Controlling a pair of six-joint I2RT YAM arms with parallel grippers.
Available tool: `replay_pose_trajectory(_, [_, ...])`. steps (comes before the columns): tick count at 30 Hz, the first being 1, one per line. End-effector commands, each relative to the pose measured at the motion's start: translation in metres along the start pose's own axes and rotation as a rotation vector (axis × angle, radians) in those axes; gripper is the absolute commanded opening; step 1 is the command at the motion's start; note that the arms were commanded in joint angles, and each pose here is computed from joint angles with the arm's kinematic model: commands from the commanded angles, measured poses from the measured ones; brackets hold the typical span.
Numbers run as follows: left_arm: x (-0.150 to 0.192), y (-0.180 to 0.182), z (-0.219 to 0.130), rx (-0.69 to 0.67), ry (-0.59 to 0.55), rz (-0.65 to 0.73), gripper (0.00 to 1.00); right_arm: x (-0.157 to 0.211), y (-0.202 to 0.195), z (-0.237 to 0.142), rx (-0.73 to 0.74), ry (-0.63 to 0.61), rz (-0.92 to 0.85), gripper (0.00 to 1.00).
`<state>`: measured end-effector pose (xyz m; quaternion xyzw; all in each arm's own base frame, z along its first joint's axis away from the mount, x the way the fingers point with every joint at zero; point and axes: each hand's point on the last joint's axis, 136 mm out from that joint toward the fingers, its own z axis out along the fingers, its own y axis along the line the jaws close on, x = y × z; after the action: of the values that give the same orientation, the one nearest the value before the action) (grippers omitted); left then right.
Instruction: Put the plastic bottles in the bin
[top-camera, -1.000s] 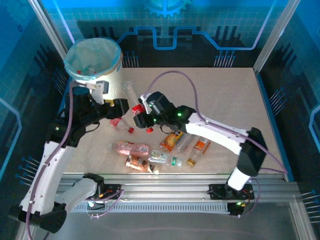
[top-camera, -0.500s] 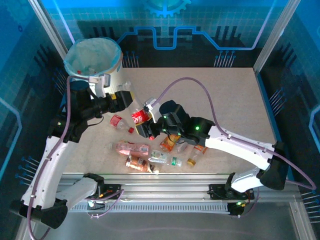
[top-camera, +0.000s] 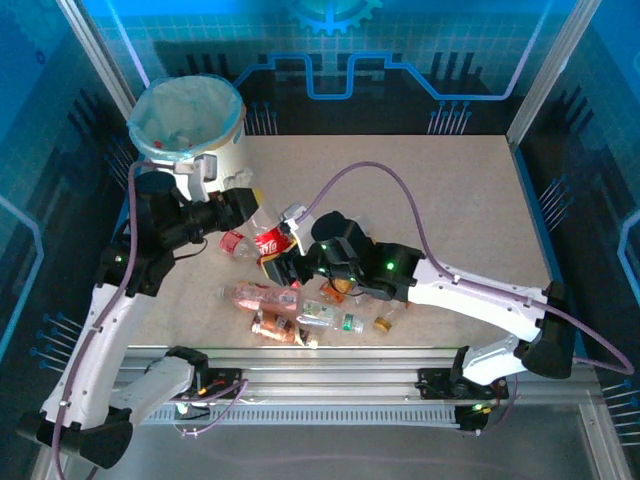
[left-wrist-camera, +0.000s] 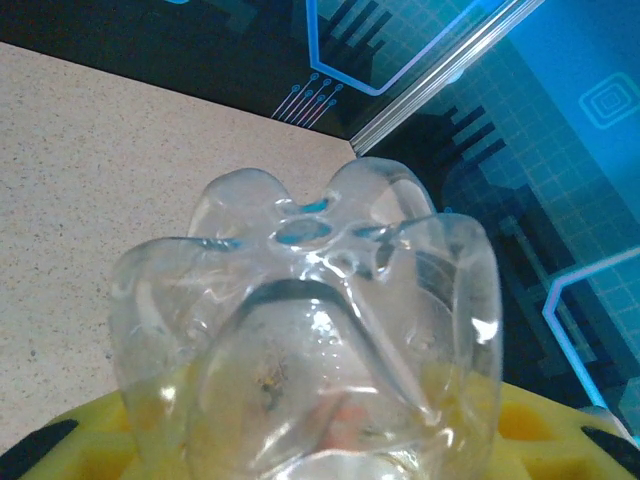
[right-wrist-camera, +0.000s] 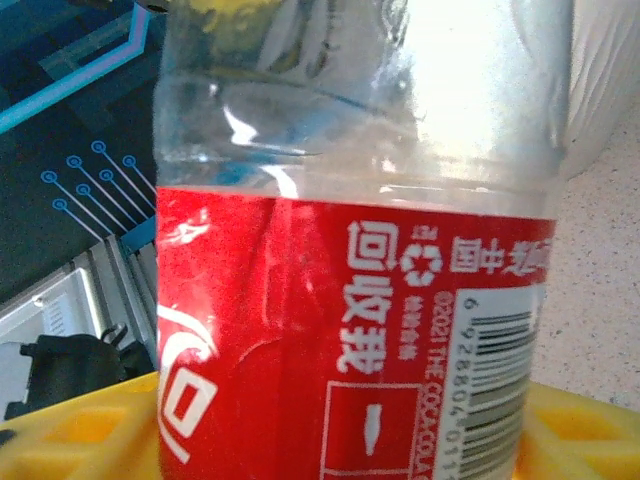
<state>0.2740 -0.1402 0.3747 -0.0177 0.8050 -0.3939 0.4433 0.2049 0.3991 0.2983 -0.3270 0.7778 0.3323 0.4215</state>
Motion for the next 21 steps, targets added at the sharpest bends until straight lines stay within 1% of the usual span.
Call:
replay_pose_trajectory(1, [-0.008,0.001,-0.007,-0.045,-0.028,0.061,0.38,-0.006,0.017,0.000,-0.025,-0.037,-0.034,0.80])
replay_pose_trajectory(3, [-0.014,-0.001,-0.010,-0.050,-0.052,0.079,0.38,-0.012,0.016,-0.003,-0.010,-0.048,-0.038,0.85])
replay_pose_trajectory(6, [-0.024,-0.003,-0.014,-0.069,-0.092,0.110,0.38,-0.023,0.010,-0.010,0.036,-0.066,-0.055,0.88])
replay_pose_trajectory(10, [-0.045,-0.003,-0.020,-0.116,-0.165,0.160,0.38,-0.036,0.006,-0.023,0.074,-0.088,-0.083,0.90])
replay_pose_trajectory(14, [-0.073,-0.007,-0.028,-0.170,-0.256,0.232,0.38,-0.056,-0.001,-0.041,0.125,-0.149,-0.089,0.92])
replay_pose_trajectory(18, [-0.102,-0.008,-0.029,-0.236,-0.333,0.310,0.39,-0.086,-0.001,-0.049,0.134,-0.198,-0.132,0.92])
replay_pose_trajectory(21, [-0.126,-0.006,-0.028,-0.291,-0.387,0.364,0.39,-0.112,-0.008,-0.045,0.146,-0.194,-0.148,0.92])
